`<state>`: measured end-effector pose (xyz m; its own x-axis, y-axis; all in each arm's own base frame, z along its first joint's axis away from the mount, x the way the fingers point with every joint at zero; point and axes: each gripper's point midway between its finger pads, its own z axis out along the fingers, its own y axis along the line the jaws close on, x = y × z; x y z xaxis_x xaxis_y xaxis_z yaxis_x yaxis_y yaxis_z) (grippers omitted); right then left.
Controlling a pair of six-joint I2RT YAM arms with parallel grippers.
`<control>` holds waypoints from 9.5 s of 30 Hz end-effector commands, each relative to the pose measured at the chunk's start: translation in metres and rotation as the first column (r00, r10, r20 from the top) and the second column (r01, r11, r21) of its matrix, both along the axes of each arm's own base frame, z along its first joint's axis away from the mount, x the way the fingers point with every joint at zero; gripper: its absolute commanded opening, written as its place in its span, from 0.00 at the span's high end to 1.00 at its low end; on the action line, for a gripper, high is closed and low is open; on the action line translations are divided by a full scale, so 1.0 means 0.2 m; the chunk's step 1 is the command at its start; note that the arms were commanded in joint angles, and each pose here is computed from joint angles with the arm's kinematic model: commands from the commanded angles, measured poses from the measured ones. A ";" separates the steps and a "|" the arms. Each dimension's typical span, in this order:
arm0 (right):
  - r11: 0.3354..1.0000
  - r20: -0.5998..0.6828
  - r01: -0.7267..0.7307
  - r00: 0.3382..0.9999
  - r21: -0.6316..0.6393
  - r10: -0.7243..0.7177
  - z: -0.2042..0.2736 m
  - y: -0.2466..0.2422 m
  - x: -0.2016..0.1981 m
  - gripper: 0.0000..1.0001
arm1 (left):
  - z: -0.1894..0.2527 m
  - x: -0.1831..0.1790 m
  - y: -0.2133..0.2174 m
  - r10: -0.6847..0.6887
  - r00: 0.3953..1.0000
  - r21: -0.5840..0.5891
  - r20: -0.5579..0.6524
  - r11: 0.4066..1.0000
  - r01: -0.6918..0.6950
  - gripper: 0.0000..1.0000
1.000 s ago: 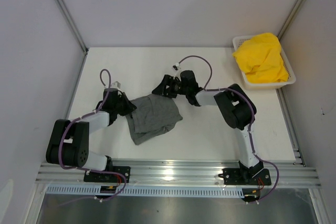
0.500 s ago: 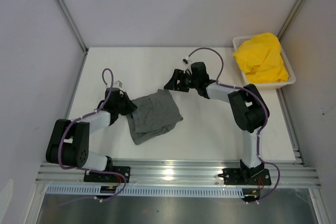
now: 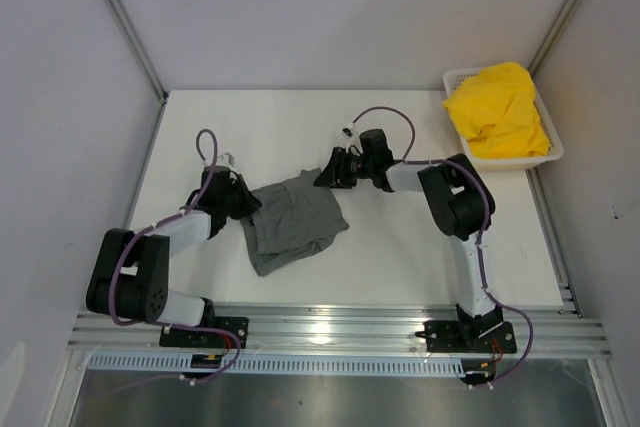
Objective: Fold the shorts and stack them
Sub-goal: Fold the shorts, then neatly place the folded shorts to the corner, then grab the shorts from the pile, then move the shorts to the center of the board, then flatten the shorts out
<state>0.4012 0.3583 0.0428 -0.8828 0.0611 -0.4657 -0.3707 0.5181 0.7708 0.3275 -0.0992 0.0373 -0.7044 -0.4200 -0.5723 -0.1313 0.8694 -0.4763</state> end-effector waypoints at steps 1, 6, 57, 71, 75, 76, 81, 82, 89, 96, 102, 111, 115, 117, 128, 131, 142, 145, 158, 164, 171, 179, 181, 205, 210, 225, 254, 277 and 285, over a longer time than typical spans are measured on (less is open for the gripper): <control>0.997 0.003 -0.043 0.999 0.062 0.043 0.04 0.06 -0.01 0.61 | 0.03 0.03 -0.01 -0.020 1.000 0.028 0.014 0.999 0.020 1.00; 0.996 0.060 0.030 0.998 0.081 -0.035 0.14 0.02 0.01 0.94 | 0.05 0.11 -0.03 -0.023 1.000 0.022 0.018 1.000 0.023 1.00; 0.994 -0.018 -0.084 0.996 -0.067 0.083 0.02 -0.02 -0.50 0.24 | 0.09 -0.39 -0.05 0.032 0.998 0.055 -0.060 0.998 -0.028 0.03; 0.996 -0.015 -0.074 0.997 -0.056 0.073 0.02 -0.01 -0.50 0.63 | -0.03 -0.36 -0.05 0.040 0.994 0.028 -0.100 0.999 -0.037 0.22; 0.994 -0.008 -0.073 0.997 -0.081 0.073 0.00 0.02 -0.56 0.87 | 0.00 -0.32 0.01 0.073 0.994 0.068 -0.084 0.995 -0.067 0.76; 0.994 -0.005 -0.060 0.998 -0.090 0.060 0.00 0.01 -0.55 0.88 | 0.01 -0.31 0.03 0.090 0.994 0.082 -0.067 0.993 -0.084 0.84; 0.995 0.031 -0.015 0.999 -0.094 0.018 0.02 0.14 -0.66 1.00 | 0.03 -0.31 0.21 0.200 0.978 0.154 -0.064 0.970 -0.188 0.88; 0.995 0.026 -0.001 1.000 -0.096 0.004 0.00 0.15 -0.69 1.00 | 0.02 -0.31 0.27 0.244 0.967 0.166 -0.070 0.959 -0.230 0.89; 0.999 0.028 0.039 0.999 -0.031 -0.039 0.01 0.44 -0.82 1.00 | -0.07 -0.40 0.59 0.514 0.837 0.227 -0.186 0.851 -0.473 0.87; 1.000 0.019 -0.008 1.000 -0.029 0.009 -0.04 0.66 -0.94 1.00 | -0.02 -0.47 0.67 0.578 0.800 0.244 -0.160 0.808 -0.536 0.01; 0.999 0.000 -0.030 1.000 -0.023 0.030 -0.09 0.74 -0.95 1.00 | 0.20 -0.43 0.70 0.618 0.786 0.169 -0.021 0.777 -0.607 0.01; 0.998 -0.013 -0.053 0.999 -0.026 0.053 -0.15 0.91 -1.00 1.00 | 0.63 -0.39 0.67 0.576 0.799 0.054 0.171 0.805 -0.591 0.01; 0.999 -0.011 -0.044 0.999 0.003 0.044 -0.13 1.01 -1.02 1.00 | 0.81 -0.35 0.62 0.520 0.830 0.029 0.201 0.844 -0.535 0.01; 0.999 -0.009 -0.049 0.999 0.011 0.049 -0.12 1.06 -1.06 1.00 | 0.81 -0.36 0.60 0.488 0.855 0.041 0.175 0.864 -0.502 0.01; 0.996 -0.029 -0.057 0.998 0.063 0.059 -0.15 1.25 -1.10 0.55 | 0.85 -0.33 0.56 0.415 0.889 0.060 0.196 0.899 -0.433 0.01; 0.996 0.013 -0.039 0.999 0.081 0.038 -0.02 1.21 -1.02 0.41 | 0.86 -0.32 0.56 0.393 0.900 0.079 0.191 0.907 -0.413 0.01; 0.995 0.205 0.094 0.974 0.031 -0.098 0.56 0.71 -0.72 0.27 | 0.91 -0.30 0.39 0.235 0.937 -0.014 0.258 0.971 -0.239 0.01; 0.985 0.265 0.169 0.952 -0.039 -0.153 0.65 0.45 -0.61 0.24 | 0.88 -0.28 0.35 0.229 0.939 -0.049 0.258 0.973 -0.224 0.01; 0.524 0.464 0.776 0.631 -0.352 -0.622 0.96 -1.32 0.14 0.04 | 0.83 -0.12 -0.11 0.056 0.961 -0.062 0.270 0.997 -0.041 0.01; 0.288 0.400 0.890 0.422 -0.353 -0.814 0.92 -1.82 0.34 0.01 | 0.74 -0.10 -0.18 0.012 0.967 -0.001 0.253 1.000 -0.012 0.01; 0.116 0.421 0.890 0.319 -0.441 -0.849 0.71 -1.99 0.60 0.00 | 0.65 -0.11 -0.19 -0.016 0.974 0.033 0.225 0.999 0.008 0.01; -0.077 0.470 0.878 0.178 -0.472 -0.864 0.59 -2.20 0.76 0.10 | 0.54 -0.13 -0.20 -0.031 0.982 0.058 0.187 0.998 0.021 0.01; -0.090 0.467 0.894 0.142 -0.438 -0.873 0.62 -2.27 0.79 0.61 | 0.52 -0.13 -0.20 -0.037 0.983 0.064 0.178 0.998 0.026 0.01; 0.790 0.730 0.318 0.310 0.524 -0.609 3.10 -1.09 -0.51 1.00 | 0.61 -0.18 -0.14 0.007 0.959 0.140 0.284 0.989 -0.049 0.01; 0.826 0.719 0.087 0.447 0.557 -0.532 3.13 -0.98 -0.92 1.00 | 0.72 -0.22 -0.09 0.054 0.939 0.107 0.339 0.990 -0.096 0.01; 0.872 0.129 0.266 0.930 0.410 -0.345 1.58 -0.97 -0.29 0.34 | 0.83 -0.31 0.07 0.167 0.901 0.089 0.401 0.971 -0.220 0.01; 0.700 0.287 0.270 0.953 -0.661 -0.097 0.52 -0.63 -1.19 0.03 | 0.52 -0.33 0.00 0.069 0.940 0.128 0.335 0.985 -0.118 0.01; 0.929 0.470 0.051 0.872 -0.367 0.138 1.08 0.40 -1.10 1.00 | 0.52 -0.38 0.17 0.154 0.898 0.173 0.412 0.954 -0.243 0.01; 0.965 0.413 0.120 0.911 -0.235 -0.013 1.22 0.16 -0.93 1.00 | 0.53 -0.39 0.19 0.164 0.892 0.167 0.420 0.953 -0.254 0.01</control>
<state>0.1759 0.4319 0.3159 -0.5429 -0.1060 -0.8331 -0.6764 0.6431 0.3590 0.2504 -0.0660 0.1443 -0.3190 -0.3774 -0.8694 -0.1481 0.9259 -0.3476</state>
